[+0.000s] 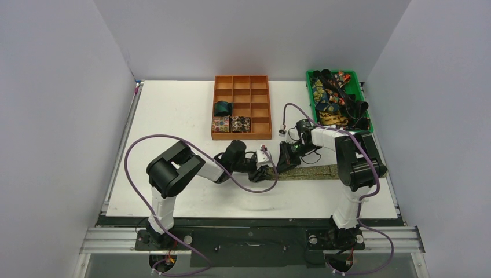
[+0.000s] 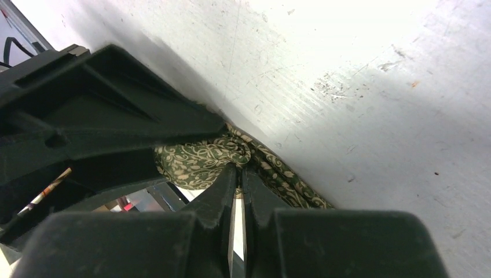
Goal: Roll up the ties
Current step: Roll the tie at the center of the board.
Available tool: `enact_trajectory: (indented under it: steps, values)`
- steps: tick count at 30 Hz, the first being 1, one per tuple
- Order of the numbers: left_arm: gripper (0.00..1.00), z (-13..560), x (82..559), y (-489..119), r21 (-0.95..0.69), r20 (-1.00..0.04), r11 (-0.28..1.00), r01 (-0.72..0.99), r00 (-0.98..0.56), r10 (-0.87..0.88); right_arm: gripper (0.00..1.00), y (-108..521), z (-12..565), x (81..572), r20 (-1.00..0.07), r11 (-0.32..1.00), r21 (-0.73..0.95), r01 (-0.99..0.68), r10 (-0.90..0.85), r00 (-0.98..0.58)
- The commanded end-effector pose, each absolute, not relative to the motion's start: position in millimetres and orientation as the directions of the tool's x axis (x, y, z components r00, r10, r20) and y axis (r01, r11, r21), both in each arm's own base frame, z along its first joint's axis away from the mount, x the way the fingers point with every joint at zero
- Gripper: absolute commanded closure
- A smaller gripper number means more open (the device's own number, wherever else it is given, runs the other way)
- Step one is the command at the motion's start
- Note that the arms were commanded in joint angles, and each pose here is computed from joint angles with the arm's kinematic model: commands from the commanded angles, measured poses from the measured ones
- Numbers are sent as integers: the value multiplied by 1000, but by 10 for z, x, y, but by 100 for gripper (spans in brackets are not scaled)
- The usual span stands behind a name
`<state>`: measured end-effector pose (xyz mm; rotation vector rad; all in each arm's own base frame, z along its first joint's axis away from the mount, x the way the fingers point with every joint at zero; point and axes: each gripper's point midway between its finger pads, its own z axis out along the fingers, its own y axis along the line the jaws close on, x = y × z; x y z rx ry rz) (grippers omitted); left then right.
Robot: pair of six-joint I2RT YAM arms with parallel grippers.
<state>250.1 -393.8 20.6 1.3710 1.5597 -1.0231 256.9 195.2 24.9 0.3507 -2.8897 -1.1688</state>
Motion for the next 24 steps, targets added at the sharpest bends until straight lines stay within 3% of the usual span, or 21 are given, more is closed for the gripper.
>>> enact_trajectory:
  steps: [1, 3, 9, 17, 24]
  values:
    - [47, -5, 2404, -3745, -127, -896, 117, 985, -164, 412, 100, 1852, 140, 2635, -121, 741, 620, -258, -234, -965]
    - [32, 179, 2424, -3751, -119, -926, 110, 987, -150, 347, 100, 1772, 35, 2585, -94, 771, 581, -262, -257, -962]
    - [27, 426, 2384, -3779, -113, -954, 66, 991, -126, 272, 100, 1677, -105, 2542, -65, 812, 510, -284, -292, -954]
    - [36, 427, 2418, -4064, -197, -964, 62, 978, -205, 168, 100, 1580, -205, 2527, -49, 839, 451, -304, -316, -947]
    - [53, 331, 2384, -4170, -234, -967, 69, 970, -240, 85, 100, 1568, -219, 2555, -61, 843, 439, -312, -319, -946]
